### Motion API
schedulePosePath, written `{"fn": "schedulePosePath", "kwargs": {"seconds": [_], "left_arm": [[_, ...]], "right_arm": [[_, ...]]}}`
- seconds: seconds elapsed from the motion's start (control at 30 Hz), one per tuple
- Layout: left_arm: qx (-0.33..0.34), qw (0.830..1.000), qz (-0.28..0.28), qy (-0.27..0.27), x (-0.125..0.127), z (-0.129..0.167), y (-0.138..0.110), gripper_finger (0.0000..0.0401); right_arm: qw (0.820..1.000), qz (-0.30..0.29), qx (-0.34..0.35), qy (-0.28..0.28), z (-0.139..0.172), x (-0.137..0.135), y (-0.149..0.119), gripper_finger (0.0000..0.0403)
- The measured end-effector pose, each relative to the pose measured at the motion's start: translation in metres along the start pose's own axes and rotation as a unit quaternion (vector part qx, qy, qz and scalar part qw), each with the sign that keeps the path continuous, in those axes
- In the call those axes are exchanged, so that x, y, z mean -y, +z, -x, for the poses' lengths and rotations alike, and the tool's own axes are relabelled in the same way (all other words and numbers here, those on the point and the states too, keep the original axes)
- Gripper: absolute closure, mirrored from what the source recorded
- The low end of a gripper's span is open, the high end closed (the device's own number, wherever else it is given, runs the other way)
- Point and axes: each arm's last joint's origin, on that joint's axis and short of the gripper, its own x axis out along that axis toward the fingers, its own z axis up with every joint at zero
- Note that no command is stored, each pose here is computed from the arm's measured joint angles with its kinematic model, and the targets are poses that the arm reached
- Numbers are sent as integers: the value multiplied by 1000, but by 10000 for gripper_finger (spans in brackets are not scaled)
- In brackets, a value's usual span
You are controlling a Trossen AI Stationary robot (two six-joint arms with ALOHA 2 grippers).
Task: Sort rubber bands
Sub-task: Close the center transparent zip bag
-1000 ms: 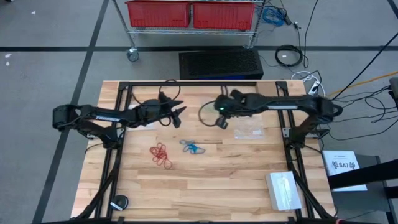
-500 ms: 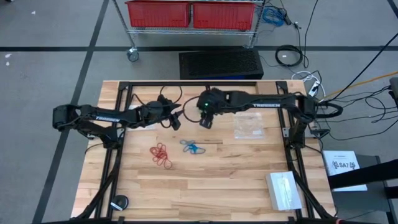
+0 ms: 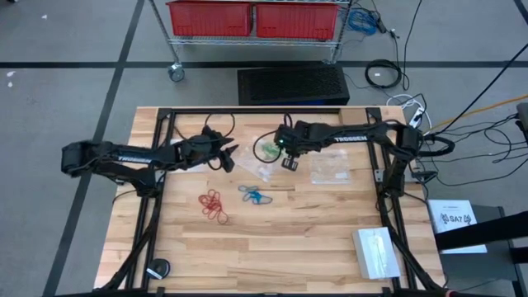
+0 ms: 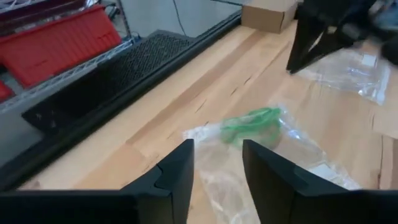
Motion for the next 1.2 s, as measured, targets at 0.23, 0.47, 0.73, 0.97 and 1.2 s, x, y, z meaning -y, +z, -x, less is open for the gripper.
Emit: {"fn": "schedulePosePath", "kwargs": {"seconds": [0.23,0.47,0.73,0.97,1.2], "left_arm": [[-16,991,102,-83,0,5,-36,331],[-75,986,96,-114,7,-3,-56,393],[-138,980,93,-106,10,-19,-77,392],[-160,981,88,-67,8,-39,-81,391],[-135,986,89,-39,-5,-56,-81,391]], "right_arm": [[999,-30,36,22,-31,8,-22,401],[998,-33,45,22,-43,7,-26,403],[998,-32,39,28,-61,3,-22,403],[997,-48,37,47,-59,-6,-16,403],[987,-45,39,153,-48,-49,-14,403]]}}
